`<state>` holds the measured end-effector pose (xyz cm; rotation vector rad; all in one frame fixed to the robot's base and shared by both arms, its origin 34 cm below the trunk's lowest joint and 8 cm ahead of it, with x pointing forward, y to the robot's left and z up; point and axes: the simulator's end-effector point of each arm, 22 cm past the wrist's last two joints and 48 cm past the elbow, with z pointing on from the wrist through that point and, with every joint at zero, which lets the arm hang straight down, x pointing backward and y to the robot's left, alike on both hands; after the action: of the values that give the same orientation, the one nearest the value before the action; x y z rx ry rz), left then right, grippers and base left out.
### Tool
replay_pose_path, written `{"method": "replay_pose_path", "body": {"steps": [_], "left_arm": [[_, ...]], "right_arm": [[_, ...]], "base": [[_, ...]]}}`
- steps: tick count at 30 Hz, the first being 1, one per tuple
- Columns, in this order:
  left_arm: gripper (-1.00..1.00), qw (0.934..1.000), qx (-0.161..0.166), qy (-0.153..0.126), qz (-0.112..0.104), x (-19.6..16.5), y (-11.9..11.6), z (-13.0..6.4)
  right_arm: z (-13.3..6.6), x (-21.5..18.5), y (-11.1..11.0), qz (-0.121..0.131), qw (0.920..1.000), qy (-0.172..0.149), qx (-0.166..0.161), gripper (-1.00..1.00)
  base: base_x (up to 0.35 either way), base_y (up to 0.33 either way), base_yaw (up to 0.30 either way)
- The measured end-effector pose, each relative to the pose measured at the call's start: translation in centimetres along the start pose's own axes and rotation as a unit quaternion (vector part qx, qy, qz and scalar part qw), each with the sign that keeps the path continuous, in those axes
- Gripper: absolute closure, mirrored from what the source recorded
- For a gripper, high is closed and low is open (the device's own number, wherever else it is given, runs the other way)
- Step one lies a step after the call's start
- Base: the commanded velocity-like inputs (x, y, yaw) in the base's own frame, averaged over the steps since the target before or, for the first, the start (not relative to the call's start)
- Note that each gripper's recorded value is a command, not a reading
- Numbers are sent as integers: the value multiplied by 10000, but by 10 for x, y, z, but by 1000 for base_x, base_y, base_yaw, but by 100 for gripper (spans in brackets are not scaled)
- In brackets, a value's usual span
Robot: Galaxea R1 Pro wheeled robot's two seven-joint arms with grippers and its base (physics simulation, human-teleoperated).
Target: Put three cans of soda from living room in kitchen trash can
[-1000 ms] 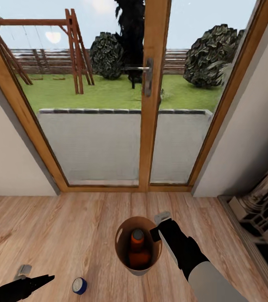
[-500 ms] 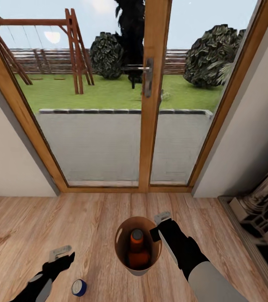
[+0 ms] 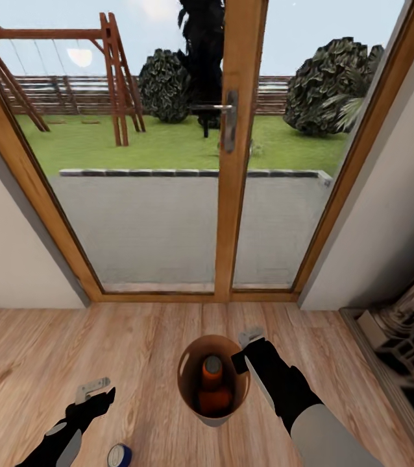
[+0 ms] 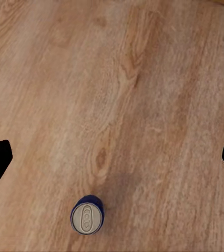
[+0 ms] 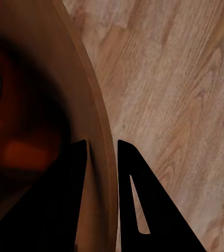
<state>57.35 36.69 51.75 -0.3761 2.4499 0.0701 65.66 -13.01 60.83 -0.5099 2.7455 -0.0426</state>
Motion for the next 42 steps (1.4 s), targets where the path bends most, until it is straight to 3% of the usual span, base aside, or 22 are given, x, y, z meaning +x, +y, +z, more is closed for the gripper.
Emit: {"method": "replay_pose_path", "body": {"steps": [9,21,42], "left_arm": [[-100,10000,4,-2,3,0,0,0],[-100,10000,10,-58,10,-6,0,0],[-100,10000,-30,88,26,10,3,5]], "right_arm": [[0,0,-1,-21,10000,2,20,100],[1,1,2,16,10000,8,-32,100],[13,12,5,10,9998,156,-74,100]], "base": [[153,0,0],[7,0,0],[0,0,0]]}}
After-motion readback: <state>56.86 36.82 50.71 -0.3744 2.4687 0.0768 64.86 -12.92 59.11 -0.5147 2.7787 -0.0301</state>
